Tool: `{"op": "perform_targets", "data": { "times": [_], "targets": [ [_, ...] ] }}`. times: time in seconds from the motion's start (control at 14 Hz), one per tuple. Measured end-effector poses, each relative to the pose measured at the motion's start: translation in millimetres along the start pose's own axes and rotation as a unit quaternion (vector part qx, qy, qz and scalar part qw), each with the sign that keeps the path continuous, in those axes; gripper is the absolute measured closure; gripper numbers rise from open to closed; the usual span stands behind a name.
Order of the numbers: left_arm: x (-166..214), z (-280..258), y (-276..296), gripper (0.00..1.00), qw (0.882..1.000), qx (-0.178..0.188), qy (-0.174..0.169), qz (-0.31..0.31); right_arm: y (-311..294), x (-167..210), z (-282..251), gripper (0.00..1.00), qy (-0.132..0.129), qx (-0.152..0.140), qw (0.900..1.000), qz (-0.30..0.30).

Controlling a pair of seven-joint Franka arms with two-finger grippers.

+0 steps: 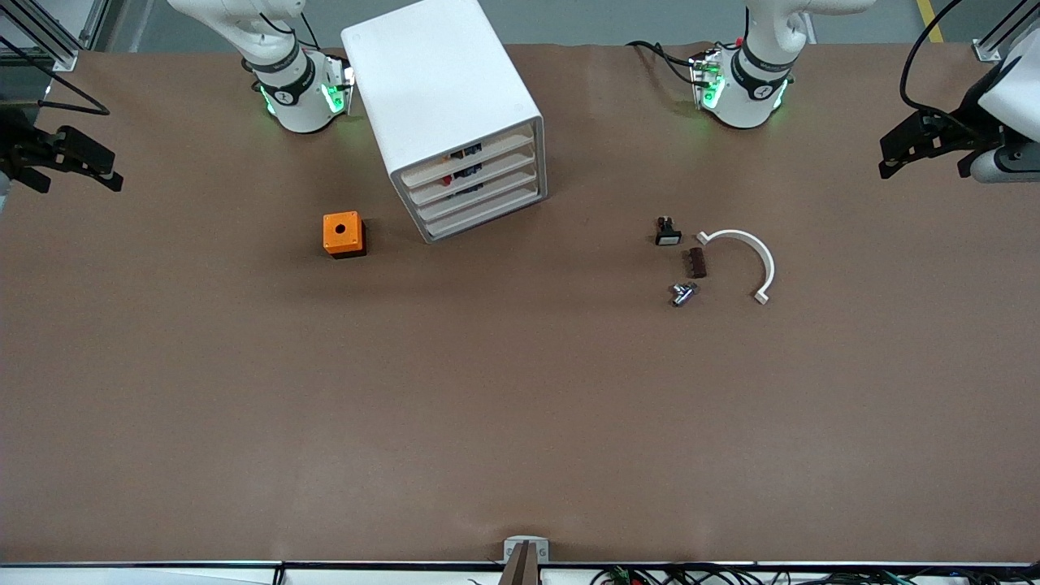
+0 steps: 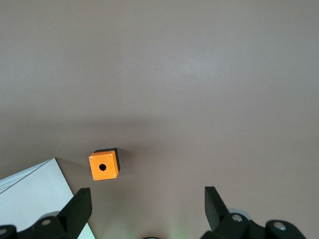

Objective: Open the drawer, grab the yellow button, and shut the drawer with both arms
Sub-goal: 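Reach the left gripper toward the handle of the white cabinet drawer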

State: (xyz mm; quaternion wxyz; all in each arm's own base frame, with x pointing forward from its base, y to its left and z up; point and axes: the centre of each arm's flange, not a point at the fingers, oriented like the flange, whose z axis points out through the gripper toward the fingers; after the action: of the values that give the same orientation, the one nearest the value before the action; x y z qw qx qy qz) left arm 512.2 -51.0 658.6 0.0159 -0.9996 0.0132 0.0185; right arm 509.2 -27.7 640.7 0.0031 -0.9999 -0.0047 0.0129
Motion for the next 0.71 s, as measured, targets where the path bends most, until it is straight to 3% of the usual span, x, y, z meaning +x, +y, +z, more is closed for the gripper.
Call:
{"op": "perform_targets", "data": {
  "times": [0.43, 0.71],
  "targets": [
    [2, 5, -4, 0.00, 1.000, 0.001, -0.010, -0.004, 2, 1, -1, 0.00, 0.005, 0.006, 1.000, 0.003],
    [29, 48, -1, 0.00, 0.999, 0.006, -0.051, -0.010, 4, 1, -2, 0.00, 0.006, 0.007, 1.000, 0.005]
  ]
}}
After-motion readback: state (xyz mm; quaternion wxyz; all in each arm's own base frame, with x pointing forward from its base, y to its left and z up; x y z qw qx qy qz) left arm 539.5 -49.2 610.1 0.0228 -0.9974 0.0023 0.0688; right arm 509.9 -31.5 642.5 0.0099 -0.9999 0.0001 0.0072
